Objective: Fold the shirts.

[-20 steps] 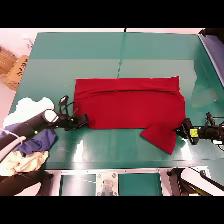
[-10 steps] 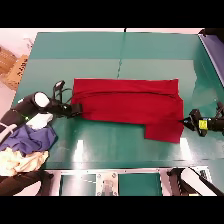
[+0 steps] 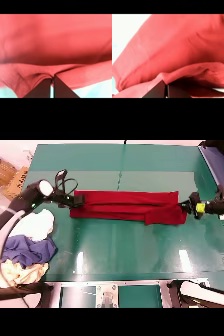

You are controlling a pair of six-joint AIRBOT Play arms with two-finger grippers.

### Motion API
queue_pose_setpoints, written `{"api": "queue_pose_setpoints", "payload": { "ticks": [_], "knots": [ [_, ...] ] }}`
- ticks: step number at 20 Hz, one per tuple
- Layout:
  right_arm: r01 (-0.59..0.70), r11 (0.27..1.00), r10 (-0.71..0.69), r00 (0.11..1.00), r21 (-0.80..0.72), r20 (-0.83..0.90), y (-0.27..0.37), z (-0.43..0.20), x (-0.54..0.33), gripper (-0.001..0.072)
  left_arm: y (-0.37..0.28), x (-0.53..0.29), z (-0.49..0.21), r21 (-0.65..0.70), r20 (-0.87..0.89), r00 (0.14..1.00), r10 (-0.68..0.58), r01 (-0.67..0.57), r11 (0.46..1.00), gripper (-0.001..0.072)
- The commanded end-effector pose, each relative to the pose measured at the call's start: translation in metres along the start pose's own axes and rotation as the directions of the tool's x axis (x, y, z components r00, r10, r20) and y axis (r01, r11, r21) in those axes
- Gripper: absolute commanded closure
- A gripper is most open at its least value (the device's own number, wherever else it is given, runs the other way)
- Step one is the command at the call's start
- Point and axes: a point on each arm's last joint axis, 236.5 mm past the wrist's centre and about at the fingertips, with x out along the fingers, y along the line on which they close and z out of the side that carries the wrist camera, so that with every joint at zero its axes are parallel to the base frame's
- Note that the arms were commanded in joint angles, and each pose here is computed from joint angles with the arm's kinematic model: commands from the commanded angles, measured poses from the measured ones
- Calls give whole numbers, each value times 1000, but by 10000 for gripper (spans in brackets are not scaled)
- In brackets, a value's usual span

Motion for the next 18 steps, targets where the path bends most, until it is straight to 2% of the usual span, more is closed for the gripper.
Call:
{"api": "queue_pose_setpoints", "payload": {
  "ticks": [1, 4, 5, 6, 7, 9, 10, 11, 12, 13, 14, 16, 18],
  "knots": [
    [-32, 999, 32, 999, -4, -22, 13, 42, 47, 696, 2, 33, 39, 12, 15, 1000, 9, -9, 1000, 682],
    [-35, 999, 34, 999, -13, -34, 9, 74, 90, 691, 7, 66, 63, 8, 36, 999, 10, -10, 1000, 681],
    [-40, 999, 39, 998, -13, -40, 8, 81, 102, 642, 9, 74, 69, 6, 45, 999, 10, -10, 1000, 660],
    [-42, 999, 42, 998, -14, -43, 6, 88, 112, 557, 10, 79, 74, 6, 59, 998, 10, -11, 1000, 337],
    [-44, 999, 43, 998, -20, -39, 5, 95, 117, 494, 12, 78, 83, 8, 89, 996, 13, -14, 1000, 101],
    [-52, 997, 53, 999, -52, 6, 4, 118, 108, 443, 19, 62, 113, 2, 172, 985, 23, -24, 1000, 91],
    [-57, 994, 60, 998, -95, 30, 4, 130, 96, 441, 25, 50, 130, -4, 208, 978, 28, -28, 1000, 91],
    [-57, 991, 62, 997, -124, 37, 0, 139, 82, 376, 33, 36, 144, -25, 233, 972, 32, -27, 999, 91],
    [-46, 990, 51, 998, -134, 36, -9, 145, 70, 263, 41, 23, 154, -56, 244, 969, 37, -24, 998, 91],
    [-33, 991, 37, 999, -128, 25, -21, 147, 58, 180, 48, 12, 159, -83, 240, 970, 43, -24, 996, 91],
    [-32, 990, 33, 999, -138, 8, -32, 146, 48, 176, 55, 3, 161, -97, 225, 973, 48, -27, 995, 91],
    [-19, 986, 12, 999, -167, -45, -54, 138, 31, 117, 65, -8, 156, -111, 184, 981, 55, -35, 993, 90],
    [-21, 981, 5, 996, -192, -84, -70, 132, 25, 111, 67, -11, 148, -119, 142, 989, 51, -34, 992, 91]
  ]
}}
